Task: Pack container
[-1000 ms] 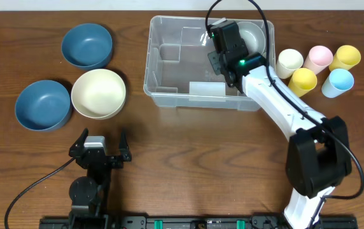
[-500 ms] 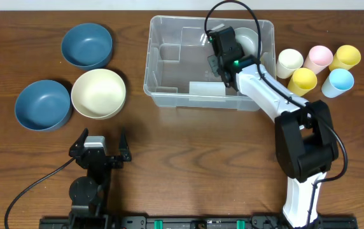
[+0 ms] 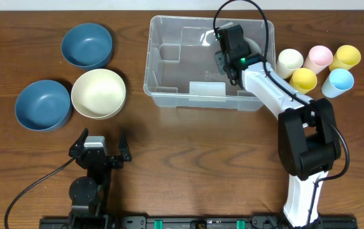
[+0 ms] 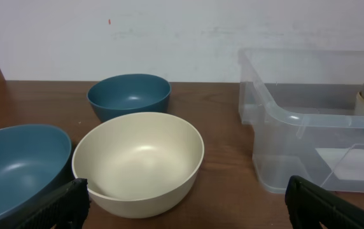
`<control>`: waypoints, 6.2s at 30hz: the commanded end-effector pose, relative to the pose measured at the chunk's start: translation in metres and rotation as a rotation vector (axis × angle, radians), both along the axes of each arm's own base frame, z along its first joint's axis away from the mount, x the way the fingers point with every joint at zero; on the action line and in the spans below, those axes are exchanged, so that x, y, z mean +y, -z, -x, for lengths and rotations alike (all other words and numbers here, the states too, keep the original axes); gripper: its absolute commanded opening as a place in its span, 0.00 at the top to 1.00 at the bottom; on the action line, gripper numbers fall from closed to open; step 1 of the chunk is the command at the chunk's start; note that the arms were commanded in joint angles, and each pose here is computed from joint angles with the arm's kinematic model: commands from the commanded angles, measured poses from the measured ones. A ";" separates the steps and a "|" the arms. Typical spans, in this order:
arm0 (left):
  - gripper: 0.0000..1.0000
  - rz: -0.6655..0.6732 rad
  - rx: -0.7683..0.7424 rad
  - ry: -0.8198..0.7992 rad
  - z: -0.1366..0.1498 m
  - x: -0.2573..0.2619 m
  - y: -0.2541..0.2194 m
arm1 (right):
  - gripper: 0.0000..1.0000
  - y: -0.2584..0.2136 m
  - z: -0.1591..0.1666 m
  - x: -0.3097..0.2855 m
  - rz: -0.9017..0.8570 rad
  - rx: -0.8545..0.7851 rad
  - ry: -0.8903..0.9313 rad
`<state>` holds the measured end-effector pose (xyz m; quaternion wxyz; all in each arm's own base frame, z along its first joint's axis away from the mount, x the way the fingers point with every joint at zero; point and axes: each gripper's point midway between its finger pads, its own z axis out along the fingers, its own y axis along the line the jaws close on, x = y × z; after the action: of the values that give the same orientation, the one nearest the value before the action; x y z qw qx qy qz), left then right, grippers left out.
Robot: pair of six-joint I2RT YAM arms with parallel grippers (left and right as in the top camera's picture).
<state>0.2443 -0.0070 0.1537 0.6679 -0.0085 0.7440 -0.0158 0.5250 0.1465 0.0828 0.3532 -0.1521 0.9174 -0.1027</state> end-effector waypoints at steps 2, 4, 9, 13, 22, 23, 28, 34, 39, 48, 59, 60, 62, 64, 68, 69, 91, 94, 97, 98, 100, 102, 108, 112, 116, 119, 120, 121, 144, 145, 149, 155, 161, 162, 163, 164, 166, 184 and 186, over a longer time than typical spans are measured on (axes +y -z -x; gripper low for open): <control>0.02 -0.014 0.052 -0.012 0.001 0.003 0.018 | 0.48 -0.007 0.003 0.023 0.006 -0.011 -0.048; 0.02 -0.014 0.051 -0.012 0.001 0.003 0.018 | 0.48 -0.013 0.004 0.031 0.007 -0.017 -0.060; 0.02 -0.014 0.052 -0.012 0.001 0.003 0.018 | 0.44 -0.043 0.020 0.053 0.015 0.018 -0.103; 0.02 -0.014 0.052 -0.012 0.001 0.003 0.018 | 0.37 -0.092 0.041 0.069 -0.016 0.028 -0.110; 0.02 -0.014 0.052 -0.012 0.001 0.003 0.018 | 0.20 -0.210 0.105 0.060 -0.299 0.000 -0.016; 0.02 -0.014 0.052 -0.012 0.001 0.003 0.018 | 0.20 -0.219 0.113 0.050 -0.321 -0.003 0.018; 0.02 -0.014 0.051 -0.012 0.001 0.003 0.018 | 0.18 -0.242 0.131 -0.025 -0.355 -0.009 0.218; 0.02 -0.013 0.052 -0.012 0.001 0.003 0.018 | 0.17 -0.213 0.137 -0.129 -0.330 0.085 0.528; 0.02 -0.014 0.052 -0.012 0.001 0.003 0.018 | 0.16 -0.163 0.136 -0.189 -0.376 0.191 0.751; 0.02 -0.014 0.052 -0.012 0.001 0.003 0.018 | 0.19 -0.066 0.125 -0.233 -0.494 0.362 0.916; 0.02 -0.013 0.052 -0.012 0.001 0.003 0.018 | 0.27 -0.001 0.119 -0.248 -0.510 0.391 0.960; 0.02 -0.014 0.052 -0.012 0.001 0.003 0.018 | 0.28 0.004 0.119 -0.248 -0.510 0.388 0.959; 0.02 -0.014 0.052 -0.012 0.001 0.003 0.018 | 0.32 0.013 0.119 -0.247 -0.511 0.384 0.958; 0.02 -0.014 0.052 -0.012 0.001 0.003 0.018 | 0.35 0.021 0.120 -0.247 -0.513 0.380 0.957; 0.02 -0.014 0.052 -0.012 0.001 0.003 0.018 | 0.47 0.035 0.123 -0.247 -0.513 0.376 0.956; 0.02 -0.014 0.052 -0.012 0.001 0.003 0.018 | 0.51 0.038 0.123 -0.247 -0.513 0.376 0.956; 0.02 -0.014 0.052 -0.012 0.001 0.003 0.018 | 0.99 -0.051 0.151 -0.241 -0.523 0.265 0.901; 0.02 -0.014 0.052 -0.012 0.001 0.003 0.018 | 0.99 -0.102 0.160 -0.238 -0.543 0.139 0.848; 0.02 -0.014 0.052 -0.012 0.001 0.003 0.018 | 0.99 -0.157 0.167 -0.221 -0.589 0.006 0.709; 0.02 -0.014 0.052 -0.012 0.001 0.003 0.018 | 0.99 -0.174 0.170 -0.213 -0.604 -0.038 0.659; 0.02 -0.014 0.052 -0.012 0.001 0.003 0.018 | 0.99 -0.206 0.173 -0.195 -0.631 -0.125 0.548; 0.02 -0.014 0.052 -0.012 0.001 0.003 0.018 | 0.99 -0.233 0.176 -0.173 -0.650 -0.194 0.440; 0.02 -0.014 0.052 -0.012 0.001 0.003 0.018 | 0.99 -0.250 0.167 -0.107 -0.653 -0.218 0.233; 0.02 -0.014 0.052 -0.012 0.001 0.003 0.018 | 0.99 -0.229 0.151 -0.069 -0.604 -0.163 0.175; 0.02 -0.014 0.051 -0.012 0.001 0.003 0.018 | 0.99 -0.190 0.132 -0.041 -0.534 -0.083 0.159; 0.02 -0.014 0.052 -0.012 0.001 0.003 0.018 | 0.99 -0.153 0.116 -0.025 -0.485 -0.016 0.155; 0.02 -0.014 0.052 -0.012 0.001 0.003 0.018 | 0.99 -0.139 0.110 -0.021 -0.468 0.009 0.159; 0.02 -0.014 0.052 -0.012 0.001 0.003 0.018 | 0.99 -0.130 0.107 -0.020 -0.458 0.023 0.164; 0.02 -0.014 0.051 -0.012 0.001 0.003 0.018 | 0.99 0.017 0.104 -0.026 -0.283 0.340 0.271; 0.02 -0.014 0.052 -0.012 0.001 0.003 0.018 | 0.99 0.018 0.103 -0.026 -0.281 0.340 0.273; 0.02 -0.014 0.051 -0.012 0.001 0.003 0.018 | 0.99 0.030 0.102 -0.027 -0.271 0.356 0.282; 0.02 -0.014 0.052 -0.012 0.001 0.003 0.018 | 0.68 0.032 0.098 -0.026 -0.272 0.347 0.274; 0.02 -0.014 0.052 -0.012 0.001 0.003 0.018 | 0.61 0.020 0.088 -0.022 -0.276 0.314 0.246; 0.02 -0.014 0.052 -0.012 0.001 0.003 0.018 | 0.61 0.016 0.086 -0.021 -0.279 0.307 0.244; 0.02 -0.014 0.051 -0.012 0.001 0.003 0.018 | 0.61 0.010 0.083 -0.021 -0.281 0.299 0.239; 0.02 -0.014 0.052 -0.012 0.001 0.003 0.018 | 0.61 0.005 0.080 -0.020 -0.282 0.292 0.236; 0.02 -0.014 0.052 -0.012 0.001 0.003 0.018 | 0.60 -0.009 0.074 -0.018 -0.289 0.276 0.232; 0.02 -0.014 0.051 -0.012 0.001 0.003 0.018 | 0.42 -0.154 0.077 -0.156 -0.279 0.197 0.610; 0.02 -0.014 0.052 -0.012 0.001 0.003 0.018 | 0.42 -0.144 0.088 -0.190 -0.317 0.241 0.708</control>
<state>0.2443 -0.0071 0.1536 0.6678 -0.0083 0.7442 -0.0159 0.4453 0.0041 0.2241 0.2111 0.1405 0.9661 -0.0475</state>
